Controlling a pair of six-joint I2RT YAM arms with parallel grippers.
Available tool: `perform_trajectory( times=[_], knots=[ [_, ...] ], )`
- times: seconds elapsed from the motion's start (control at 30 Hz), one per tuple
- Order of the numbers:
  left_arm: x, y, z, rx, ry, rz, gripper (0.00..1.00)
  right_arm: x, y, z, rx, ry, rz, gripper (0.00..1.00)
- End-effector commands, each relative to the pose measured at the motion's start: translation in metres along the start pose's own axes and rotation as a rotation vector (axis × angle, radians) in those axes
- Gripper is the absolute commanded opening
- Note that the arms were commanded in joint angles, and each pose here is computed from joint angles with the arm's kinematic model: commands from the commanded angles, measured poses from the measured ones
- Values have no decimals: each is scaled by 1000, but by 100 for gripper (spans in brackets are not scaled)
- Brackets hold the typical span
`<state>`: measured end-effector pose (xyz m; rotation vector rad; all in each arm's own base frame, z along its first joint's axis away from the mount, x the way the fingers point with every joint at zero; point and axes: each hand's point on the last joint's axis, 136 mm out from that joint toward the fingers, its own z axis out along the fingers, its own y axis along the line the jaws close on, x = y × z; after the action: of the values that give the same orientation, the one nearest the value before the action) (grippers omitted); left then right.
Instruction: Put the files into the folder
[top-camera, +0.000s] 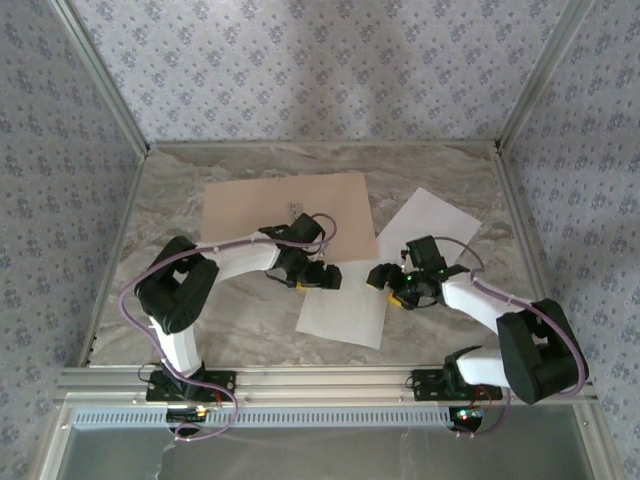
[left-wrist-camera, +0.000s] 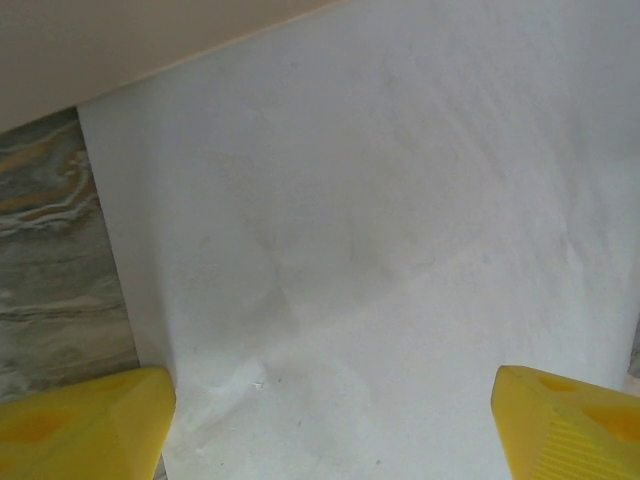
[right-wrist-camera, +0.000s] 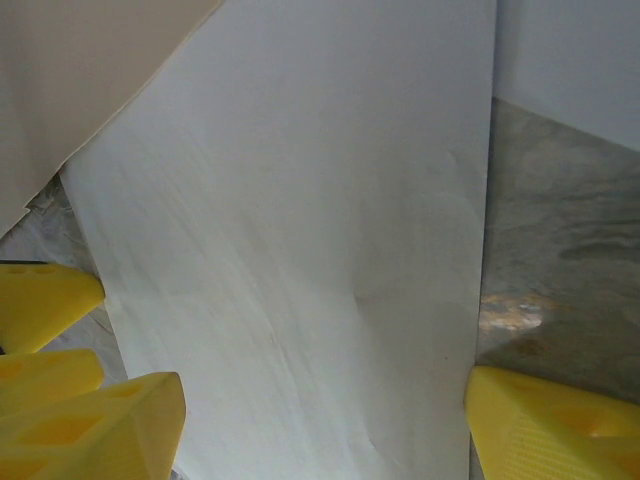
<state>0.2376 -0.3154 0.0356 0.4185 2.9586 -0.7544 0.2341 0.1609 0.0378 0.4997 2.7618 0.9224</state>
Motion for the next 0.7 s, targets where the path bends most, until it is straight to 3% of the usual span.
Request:
perform_trajectory(
  times=[0.0,0.67],
  knots=[
    [5,-8,13,19,33,1,84,7,-17,-3,46,16,12,77],
    [0,-35,26,83,29,20,85,22,-46,-29,111,0,68,87]
  ],
)
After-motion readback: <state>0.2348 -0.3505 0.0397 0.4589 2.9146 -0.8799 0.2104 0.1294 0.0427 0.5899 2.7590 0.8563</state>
